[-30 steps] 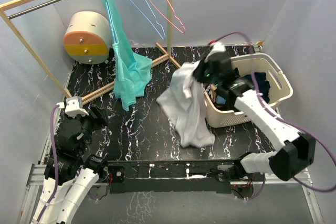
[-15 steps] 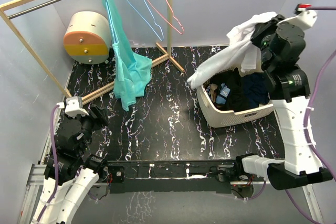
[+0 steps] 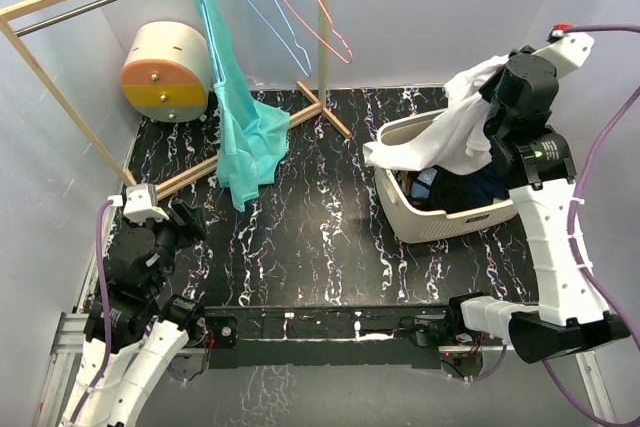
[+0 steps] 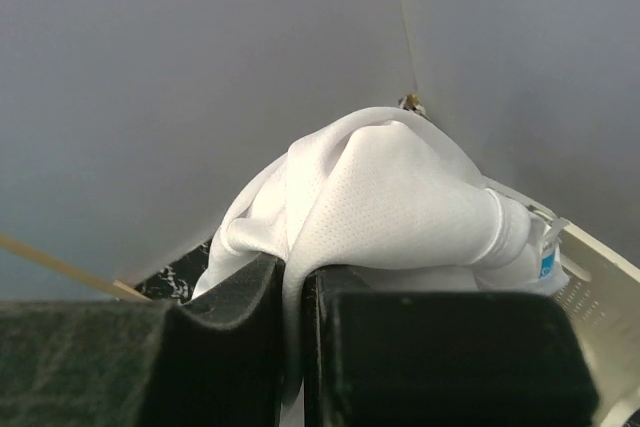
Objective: Remove the t-shirt from the hanger
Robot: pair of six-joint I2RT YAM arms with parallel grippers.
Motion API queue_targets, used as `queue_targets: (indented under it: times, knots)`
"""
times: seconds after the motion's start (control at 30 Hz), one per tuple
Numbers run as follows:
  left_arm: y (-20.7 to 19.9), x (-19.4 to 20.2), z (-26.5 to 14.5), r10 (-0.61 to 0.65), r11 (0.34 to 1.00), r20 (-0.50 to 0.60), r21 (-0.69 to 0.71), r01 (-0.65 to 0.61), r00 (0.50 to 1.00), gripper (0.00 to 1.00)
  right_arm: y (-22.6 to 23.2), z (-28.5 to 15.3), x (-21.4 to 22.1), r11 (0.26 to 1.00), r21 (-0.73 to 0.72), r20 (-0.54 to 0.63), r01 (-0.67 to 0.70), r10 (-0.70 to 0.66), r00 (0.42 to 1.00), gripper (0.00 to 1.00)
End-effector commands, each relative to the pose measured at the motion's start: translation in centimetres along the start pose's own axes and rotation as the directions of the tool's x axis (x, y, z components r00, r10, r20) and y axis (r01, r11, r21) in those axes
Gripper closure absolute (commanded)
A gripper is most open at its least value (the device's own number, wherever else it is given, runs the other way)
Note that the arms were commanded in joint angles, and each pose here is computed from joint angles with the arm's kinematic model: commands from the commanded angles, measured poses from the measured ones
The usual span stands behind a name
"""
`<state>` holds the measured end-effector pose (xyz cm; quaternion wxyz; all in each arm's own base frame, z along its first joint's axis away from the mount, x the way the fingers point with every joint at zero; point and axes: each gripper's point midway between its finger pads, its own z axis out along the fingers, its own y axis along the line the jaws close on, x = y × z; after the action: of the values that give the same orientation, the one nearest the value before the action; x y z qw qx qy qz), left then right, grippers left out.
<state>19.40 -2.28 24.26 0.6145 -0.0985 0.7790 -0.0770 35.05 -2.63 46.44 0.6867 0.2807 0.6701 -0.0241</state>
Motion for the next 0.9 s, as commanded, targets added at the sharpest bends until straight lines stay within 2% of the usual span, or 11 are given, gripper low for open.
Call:
queue_targets:
  times: [0.0,0.1,0.2,0.27,0.37,0.47,0.57,0.7,0.77,0.87]
  knots:
    - [0.2,0.2,0.1,0.006,1.000,-0.004,-0.007,-0.006,1.000,0.34,-1.4,0.8,1.4,0.998,0.057,-0.002,0.007,-0.007,1.000,0.92]
    - [0.2,0.2,0.1,0.005,1.000,-0.004,-0.009,-0.005,1.000,0.33,-2.5,1.2,7.9,0.998,0.051,-0.137,0.044,-0.036,0.990,0.92]
    - [0.2,0.2,0.1,0.005,1.000,-0.003,-0.008,-0.005,1.000,0.33,-3.9,1.2,16.9,0.996,0.018,-0.328,0.085,-0.074,0.942,0.92]
    - [0.1,0.2,0.1,0.007,1.000,-0.006,-0.004,-0.007,1.000,0.33,-5.3,0.6,24.0,0.994,-0.003,-0.470,0.112,-0.101,0.877,0.92]
    - [0.0,0.4,0.3,0.011,1.000,-0.015,0.000,-0.011,1.000,0.33,-6.4,0.3,31.5,0.991,-0.036,-0.603,0.129,-0.125,0.788,0.92]
    - [0.0,0.4,0.3,0.011,1.000,-0.016,0.000,-0.011,1.000,0.33,-8.0,0.3,36.2,0.981,-0.022,-0.702,0.191,-0.151,0.696,0.92]
    - [0.1,0.4,0.2,0.008,1.000,-0.010,-0.007,-0.008,1.000,0.33,-8.7,0.1,38.8,0.976,-0.023,-0.755,0.217,-0.159,0.636,0.92]
    - [0.2,0.3,0.2,0.006,1.000,-0.007,-0.010,-0.006,1.000,0.33,-9.0,0.1,39.5,0.975,-0.016,-0.764,0.224,-0.156,0.625,0.91]
    - [0.2,0.3,0.2,0.006,1.000,-0.008,-0.010,-0.006,1.000,0.33,-8.7,0.3,38.5,0.975,-0.016,-0.752,0.220,-0.156,0.640,0.84]
    - [0.1,0.4,0.3,0.009,1.000,-0.014,-0.008,-0.009,1.000,0.32,-7.5,0.5,35.3,0.978,-0.020,-0.722,0.207,-0.157,0.673,0.64]
